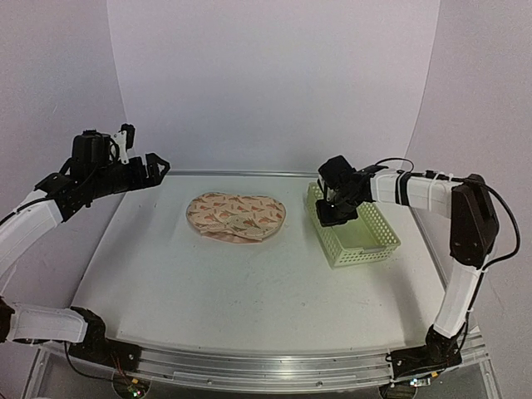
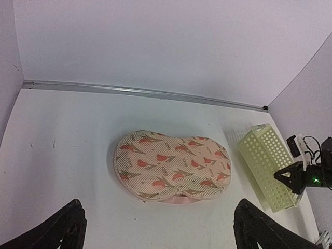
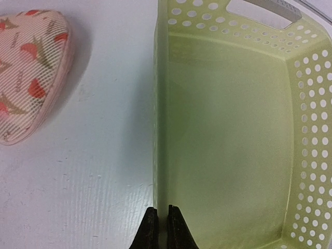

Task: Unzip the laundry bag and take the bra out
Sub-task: Place the bin at the center of the board.

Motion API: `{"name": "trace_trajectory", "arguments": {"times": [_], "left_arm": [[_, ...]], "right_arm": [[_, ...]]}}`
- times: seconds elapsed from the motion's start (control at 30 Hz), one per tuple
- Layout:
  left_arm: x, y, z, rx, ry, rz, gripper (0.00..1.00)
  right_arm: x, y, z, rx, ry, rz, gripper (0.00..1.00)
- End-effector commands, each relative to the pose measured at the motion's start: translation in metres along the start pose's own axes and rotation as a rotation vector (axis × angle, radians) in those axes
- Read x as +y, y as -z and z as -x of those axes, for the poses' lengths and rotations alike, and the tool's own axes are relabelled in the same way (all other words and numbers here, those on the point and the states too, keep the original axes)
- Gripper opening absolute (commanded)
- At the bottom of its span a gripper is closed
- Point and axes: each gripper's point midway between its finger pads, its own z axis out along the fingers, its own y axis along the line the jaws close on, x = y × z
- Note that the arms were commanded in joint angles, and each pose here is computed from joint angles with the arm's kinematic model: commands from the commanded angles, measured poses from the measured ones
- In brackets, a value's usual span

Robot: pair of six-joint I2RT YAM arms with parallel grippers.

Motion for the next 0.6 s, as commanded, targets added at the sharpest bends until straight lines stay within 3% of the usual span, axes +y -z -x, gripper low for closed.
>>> {"name": "trace_trajectory", "arguments": {"times": [0.0,0.37,0.57], "left_arm": [[-0.008,0.003,0.011,-0.029,-0.014,-0.031,1.0],[-0.01,0.007,0.008,-0.028,-0.018,-0.045,1.0],[-0.009,0.01,0.006,-0.03,-0.02,-0.045,1.0]], "right_arm": [[0.038,0.008,0.017,-0.047,0.003,0.046,0.0],[0.073,-0.011,0.013,-0.011,0.033,0.019,0.01],[0.077,-0.009,0.016,-0.021,0.034,0.018,0.22]]}}
